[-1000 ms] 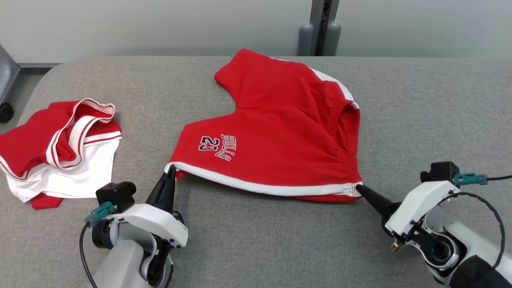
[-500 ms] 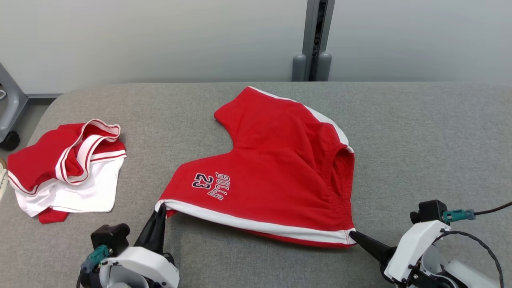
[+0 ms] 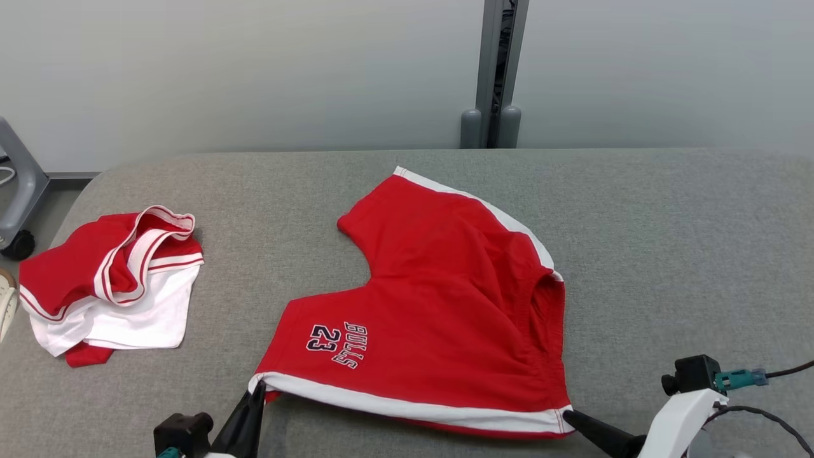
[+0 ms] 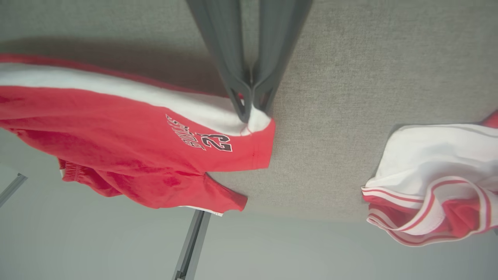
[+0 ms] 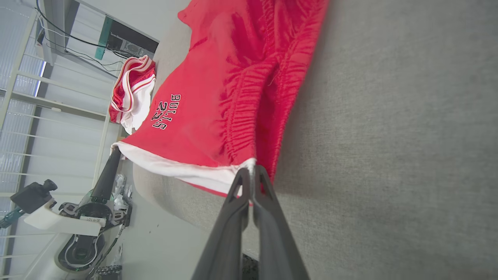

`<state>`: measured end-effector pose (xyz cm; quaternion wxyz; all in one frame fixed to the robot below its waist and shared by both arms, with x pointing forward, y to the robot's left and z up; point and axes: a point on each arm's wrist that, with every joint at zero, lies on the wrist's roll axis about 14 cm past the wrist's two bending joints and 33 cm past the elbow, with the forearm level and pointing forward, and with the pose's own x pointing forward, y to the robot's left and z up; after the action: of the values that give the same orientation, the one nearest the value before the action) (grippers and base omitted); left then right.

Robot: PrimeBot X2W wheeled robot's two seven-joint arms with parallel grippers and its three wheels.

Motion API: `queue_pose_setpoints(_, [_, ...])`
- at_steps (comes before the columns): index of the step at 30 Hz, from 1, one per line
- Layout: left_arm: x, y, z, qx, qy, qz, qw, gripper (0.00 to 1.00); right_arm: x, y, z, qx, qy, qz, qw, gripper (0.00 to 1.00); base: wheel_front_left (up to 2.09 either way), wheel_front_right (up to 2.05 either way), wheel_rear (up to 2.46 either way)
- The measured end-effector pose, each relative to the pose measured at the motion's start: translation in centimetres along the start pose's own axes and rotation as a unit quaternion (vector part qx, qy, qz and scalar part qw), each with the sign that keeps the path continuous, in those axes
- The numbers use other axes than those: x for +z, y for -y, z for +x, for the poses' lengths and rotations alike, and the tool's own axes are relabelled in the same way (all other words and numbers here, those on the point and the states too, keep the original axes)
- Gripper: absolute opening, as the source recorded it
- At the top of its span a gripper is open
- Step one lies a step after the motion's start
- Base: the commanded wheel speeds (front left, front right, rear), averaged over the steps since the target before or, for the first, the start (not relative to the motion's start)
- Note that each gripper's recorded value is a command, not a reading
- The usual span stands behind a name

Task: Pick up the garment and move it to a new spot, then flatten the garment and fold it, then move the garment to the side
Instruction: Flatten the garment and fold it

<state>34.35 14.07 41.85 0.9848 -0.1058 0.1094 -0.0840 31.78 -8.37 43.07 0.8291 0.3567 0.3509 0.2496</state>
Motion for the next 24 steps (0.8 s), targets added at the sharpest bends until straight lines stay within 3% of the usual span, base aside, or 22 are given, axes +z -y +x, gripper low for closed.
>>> queue_pose_setpoints(13, [-0.6, -0.8, -1.9, 0.012, -0.001, -0.007, 1.000, 0.00, -2.3, -0.5, -0.9, 0.011, -0.028, 0.010, 1.000, 0.00, 0.00, 0.00, 0.00])
queue_pose_setpoints(24, [2.4, -1.2, 1.0, -0.001, 0.030, 0.041, 0.999, 0.00, 1.2, -1.7, -0.2, 0.031, 0.021, 0.010, 0.999, 0.00, 0.00, 0.00, 0.00])
